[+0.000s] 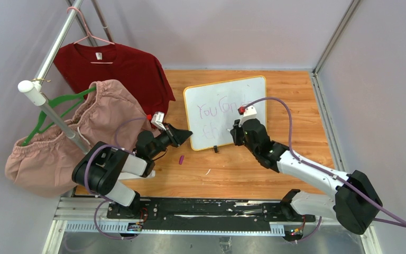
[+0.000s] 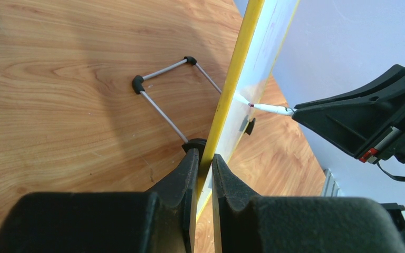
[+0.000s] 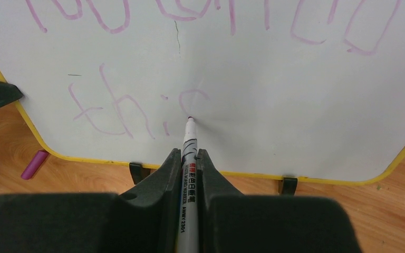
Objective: Write a sentence on the whiteboard
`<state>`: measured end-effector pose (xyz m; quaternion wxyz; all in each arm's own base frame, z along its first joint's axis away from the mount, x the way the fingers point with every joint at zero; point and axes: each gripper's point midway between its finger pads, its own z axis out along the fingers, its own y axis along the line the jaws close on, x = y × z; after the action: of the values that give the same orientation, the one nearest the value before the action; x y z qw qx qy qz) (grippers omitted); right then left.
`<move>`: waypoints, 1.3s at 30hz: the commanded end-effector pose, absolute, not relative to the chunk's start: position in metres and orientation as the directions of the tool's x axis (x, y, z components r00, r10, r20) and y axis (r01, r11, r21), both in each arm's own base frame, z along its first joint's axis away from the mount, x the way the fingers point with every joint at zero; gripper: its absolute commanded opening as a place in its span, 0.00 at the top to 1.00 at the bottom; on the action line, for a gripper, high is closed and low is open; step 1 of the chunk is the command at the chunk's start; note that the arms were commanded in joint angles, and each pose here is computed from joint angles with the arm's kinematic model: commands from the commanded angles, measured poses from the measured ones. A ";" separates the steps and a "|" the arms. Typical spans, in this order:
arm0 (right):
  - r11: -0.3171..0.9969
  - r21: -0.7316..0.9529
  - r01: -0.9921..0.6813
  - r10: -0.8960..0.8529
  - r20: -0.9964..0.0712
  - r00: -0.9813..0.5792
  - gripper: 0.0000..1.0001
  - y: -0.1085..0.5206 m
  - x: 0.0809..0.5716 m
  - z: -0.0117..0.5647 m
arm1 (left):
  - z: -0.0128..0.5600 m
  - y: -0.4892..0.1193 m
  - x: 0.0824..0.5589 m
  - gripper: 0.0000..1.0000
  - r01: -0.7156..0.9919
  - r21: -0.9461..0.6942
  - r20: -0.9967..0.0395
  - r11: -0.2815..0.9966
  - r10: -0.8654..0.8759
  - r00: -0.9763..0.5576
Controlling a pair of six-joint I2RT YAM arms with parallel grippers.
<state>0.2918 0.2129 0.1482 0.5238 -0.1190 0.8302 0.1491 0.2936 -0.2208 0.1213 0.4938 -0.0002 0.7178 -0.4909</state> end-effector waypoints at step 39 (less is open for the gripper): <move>0.919 0.159 -0.362 -0.044 -0.868 -0.494 1.00 0.228 0.281 0.130 | 0.142 -0.224 0.290 1.00 0.540 -0.687 -0.725 0.487 -0.506 -0.466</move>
<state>0.2747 0.2123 0.1136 0.4725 -0.1258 0.8609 0.1404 0.2939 -0.2207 0.1212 0.4945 -0.0006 0.7179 -0.4899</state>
